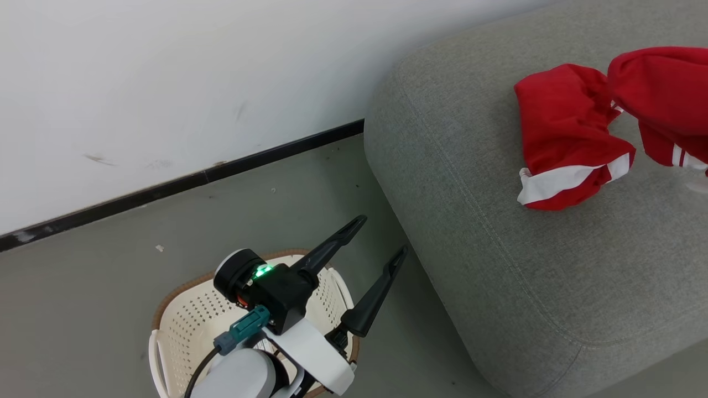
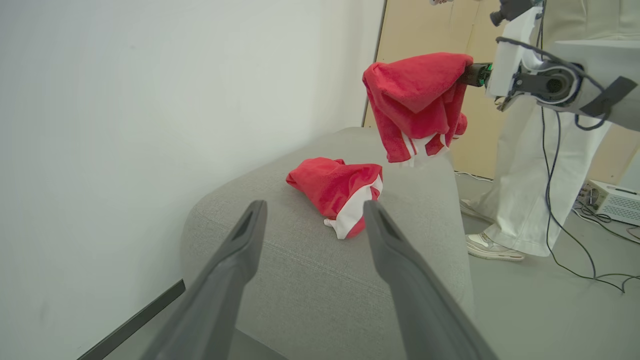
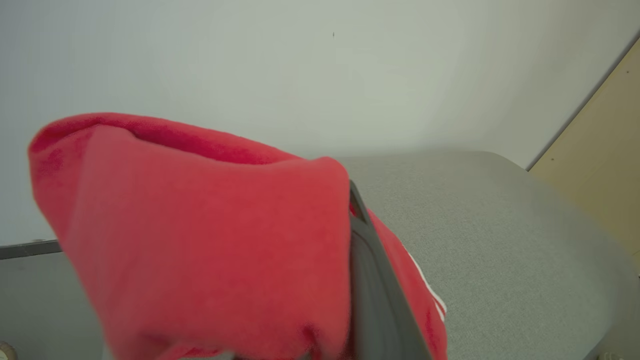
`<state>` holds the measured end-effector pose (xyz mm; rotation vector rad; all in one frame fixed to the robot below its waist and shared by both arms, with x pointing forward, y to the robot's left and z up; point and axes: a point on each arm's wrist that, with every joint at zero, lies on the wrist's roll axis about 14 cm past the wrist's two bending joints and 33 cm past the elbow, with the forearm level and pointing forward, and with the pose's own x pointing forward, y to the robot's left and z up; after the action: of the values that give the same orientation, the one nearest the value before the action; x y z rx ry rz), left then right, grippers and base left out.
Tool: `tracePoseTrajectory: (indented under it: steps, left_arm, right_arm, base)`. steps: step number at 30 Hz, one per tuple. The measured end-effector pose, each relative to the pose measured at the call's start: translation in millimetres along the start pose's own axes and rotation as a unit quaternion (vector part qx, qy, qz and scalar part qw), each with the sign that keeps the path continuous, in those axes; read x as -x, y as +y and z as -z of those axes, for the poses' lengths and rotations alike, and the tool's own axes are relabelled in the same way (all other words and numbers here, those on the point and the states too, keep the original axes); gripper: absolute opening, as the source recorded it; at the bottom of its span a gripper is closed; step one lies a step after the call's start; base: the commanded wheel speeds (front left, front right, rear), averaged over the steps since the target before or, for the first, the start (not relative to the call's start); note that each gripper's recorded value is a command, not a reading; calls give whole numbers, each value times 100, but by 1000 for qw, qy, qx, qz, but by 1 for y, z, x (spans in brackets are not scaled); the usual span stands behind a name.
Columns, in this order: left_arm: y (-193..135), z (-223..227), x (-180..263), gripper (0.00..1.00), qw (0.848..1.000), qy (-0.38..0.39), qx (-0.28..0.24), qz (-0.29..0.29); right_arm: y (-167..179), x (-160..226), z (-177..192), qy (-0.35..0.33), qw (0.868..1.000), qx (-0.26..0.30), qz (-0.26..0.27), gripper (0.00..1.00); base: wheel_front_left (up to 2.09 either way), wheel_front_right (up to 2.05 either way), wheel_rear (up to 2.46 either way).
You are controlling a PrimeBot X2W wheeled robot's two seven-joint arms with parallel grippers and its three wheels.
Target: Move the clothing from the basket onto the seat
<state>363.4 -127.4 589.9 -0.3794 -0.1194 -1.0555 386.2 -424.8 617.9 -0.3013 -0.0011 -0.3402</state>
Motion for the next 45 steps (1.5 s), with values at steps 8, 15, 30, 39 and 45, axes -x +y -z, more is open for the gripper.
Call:
tracePoseTrajectory:
  steps: [8,15,30,39,45]
  left_arm:
    - [17,4,-1,100,1000,1,1,-7]
    - [29,8,-4,100,1000,2,5,-8]
    - [54,23,-8,100,1000,14,10,-6]
    - [62,33,-9,100,1000,23,13,-4]
    - [64,39,-9,100,999,35,23,-6]
  right_arm:
    - [5,-18,36,31,999,6,11,0]
    - [10,-39,48,31,999,15,21,0]
    - [98,-41,138,113,991,-64,-19,0]
    - [125,-26,159,135,987,-69,-48,100]
    - [123,-17,154,125,989,-63,-53,100]
  base:
    - [0,0,0]
    - [0,0,0]
    - [0,0,0]
    - [0,0,0]
    - [0,0,0]
